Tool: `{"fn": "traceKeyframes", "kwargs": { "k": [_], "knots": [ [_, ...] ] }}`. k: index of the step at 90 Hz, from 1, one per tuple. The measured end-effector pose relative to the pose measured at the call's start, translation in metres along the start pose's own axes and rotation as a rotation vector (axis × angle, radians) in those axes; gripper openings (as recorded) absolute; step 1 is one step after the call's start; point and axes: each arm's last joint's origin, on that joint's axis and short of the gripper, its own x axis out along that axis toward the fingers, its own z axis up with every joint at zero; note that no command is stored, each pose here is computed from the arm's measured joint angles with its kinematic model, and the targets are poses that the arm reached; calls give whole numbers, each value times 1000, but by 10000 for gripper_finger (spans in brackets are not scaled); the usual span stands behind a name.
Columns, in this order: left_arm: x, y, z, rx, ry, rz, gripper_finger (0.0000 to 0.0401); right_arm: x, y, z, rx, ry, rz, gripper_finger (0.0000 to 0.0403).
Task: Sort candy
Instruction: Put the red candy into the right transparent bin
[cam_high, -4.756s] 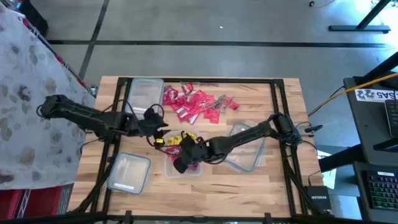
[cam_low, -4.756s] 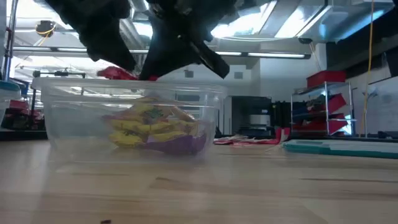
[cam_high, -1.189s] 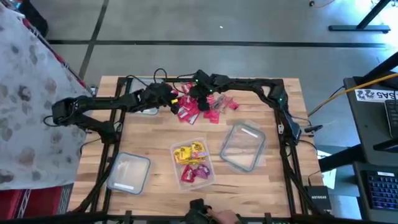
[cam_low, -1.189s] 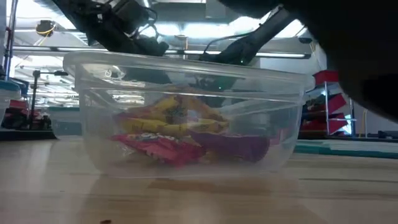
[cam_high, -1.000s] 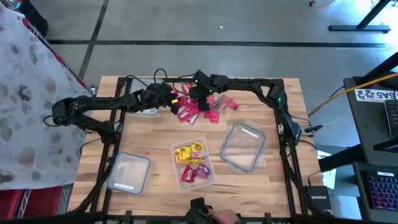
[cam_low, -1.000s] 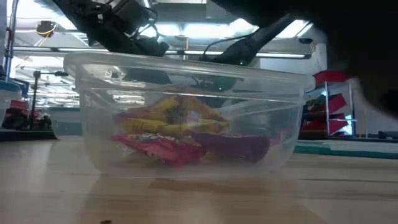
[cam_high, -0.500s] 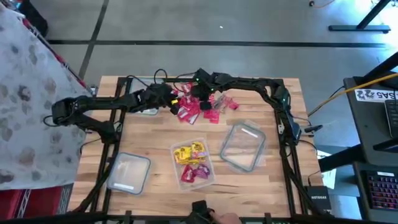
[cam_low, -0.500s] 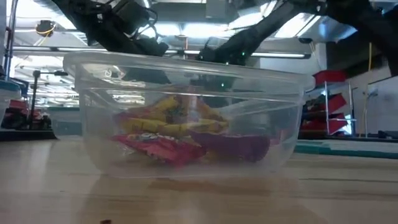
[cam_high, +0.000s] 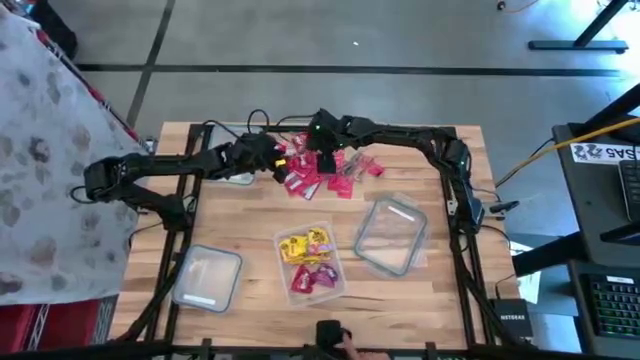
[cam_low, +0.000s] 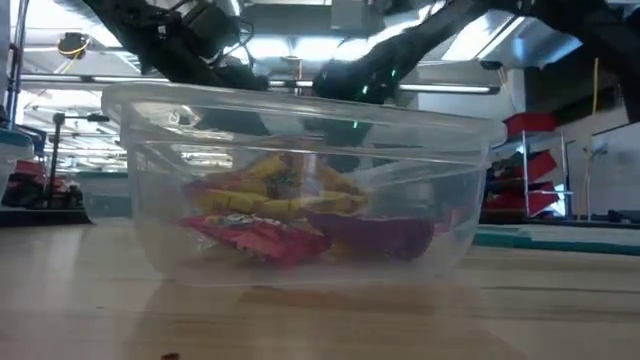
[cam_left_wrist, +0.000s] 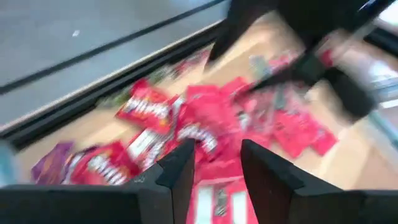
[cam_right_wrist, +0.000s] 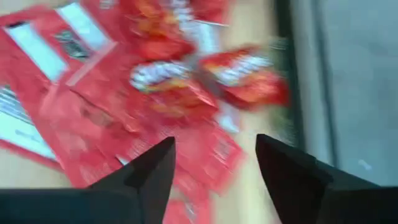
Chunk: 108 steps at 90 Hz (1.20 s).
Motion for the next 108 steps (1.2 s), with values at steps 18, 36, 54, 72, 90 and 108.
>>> {"fn": "traceKeyframes", "kwargs": {
  "k": [18, 36, 54, 72, 90, 108],
  "knots": [
    [10, 8, -3, 71, 23, 36, 116, -68, -7, -4, 50, 50, -20, 222],
    [40, 12, -1, 149, 81, 67, 116, -108, 2, -21, 155, 61, -1, 222],
    [73, 14, 21, 213, 218, 111, 116, -110, 20, -50, 216, -10, -17, 222],
    [110, 30, 16, 215, 369, 137, 116, -104, 38, -63, 272, -121, 46, 222],
    [127, 41, 4, 177, 429, 114, 113, -100, 48, -62, 233, -148, 78, 222],
    [124, 36, 0, 141, 466, 58, 29, -100, 49, -61, 221, -157, 74, 222]
  ]
}}
